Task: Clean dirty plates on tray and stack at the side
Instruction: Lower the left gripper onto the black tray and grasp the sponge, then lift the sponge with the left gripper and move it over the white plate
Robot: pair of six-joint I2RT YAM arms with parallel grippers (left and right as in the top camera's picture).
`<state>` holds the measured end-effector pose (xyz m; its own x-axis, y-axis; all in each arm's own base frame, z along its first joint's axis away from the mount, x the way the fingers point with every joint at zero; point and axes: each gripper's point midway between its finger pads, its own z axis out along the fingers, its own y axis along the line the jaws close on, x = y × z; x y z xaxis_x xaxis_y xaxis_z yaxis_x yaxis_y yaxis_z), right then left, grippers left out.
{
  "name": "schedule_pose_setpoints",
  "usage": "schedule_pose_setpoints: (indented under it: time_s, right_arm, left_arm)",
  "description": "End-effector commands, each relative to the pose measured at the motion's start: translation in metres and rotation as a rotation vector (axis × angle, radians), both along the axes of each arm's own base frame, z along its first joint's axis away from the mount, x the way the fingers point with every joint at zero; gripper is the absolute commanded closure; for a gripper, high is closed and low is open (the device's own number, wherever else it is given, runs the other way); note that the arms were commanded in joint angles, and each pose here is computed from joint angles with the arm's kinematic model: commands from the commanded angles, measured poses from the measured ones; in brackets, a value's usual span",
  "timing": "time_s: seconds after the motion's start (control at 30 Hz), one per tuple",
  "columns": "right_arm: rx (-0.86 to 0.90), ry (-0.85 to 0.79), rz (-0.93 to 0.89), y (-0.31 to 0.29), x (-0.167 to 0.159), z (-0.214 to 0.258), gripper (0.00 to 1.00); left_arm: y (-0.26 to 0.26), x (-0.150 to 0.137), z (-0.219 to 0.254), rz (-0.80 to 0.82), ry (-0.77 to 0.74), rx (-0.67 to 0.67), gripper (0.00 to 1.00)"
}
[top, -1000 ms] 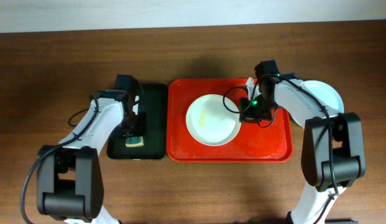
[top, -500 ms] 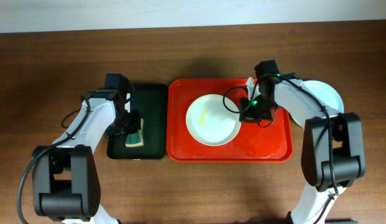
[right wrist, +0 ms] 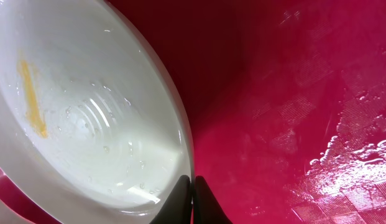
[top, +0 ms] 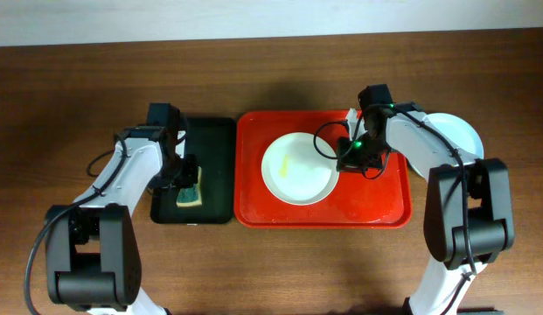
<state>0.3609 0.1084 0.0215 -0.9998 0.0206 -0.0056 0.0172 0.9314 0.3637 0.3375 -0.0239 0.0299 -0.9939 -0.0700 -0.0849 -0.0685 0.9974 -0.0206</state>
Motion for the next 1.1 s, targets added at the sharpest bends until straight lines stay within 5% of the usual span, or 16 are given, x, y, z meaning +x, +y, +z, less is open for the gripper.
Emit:
schedule_pose_setpoints:
  time_s: [0.0,1.07]
  right_arm:
    - [-0.01,-0.01,-0.005,0.0,0.006,0.0,0.95]
    - [-0.01,-0.01,-0.005,0.0,0.006,0.0,0.95]
  left_arm:
    - [-0.016,-0.005,-0.005,-0.073,0.017,-0.08,0.69]
    - [-0.01,-0.013,-0.03,-0.069,-0.001,-0.049,0.7]
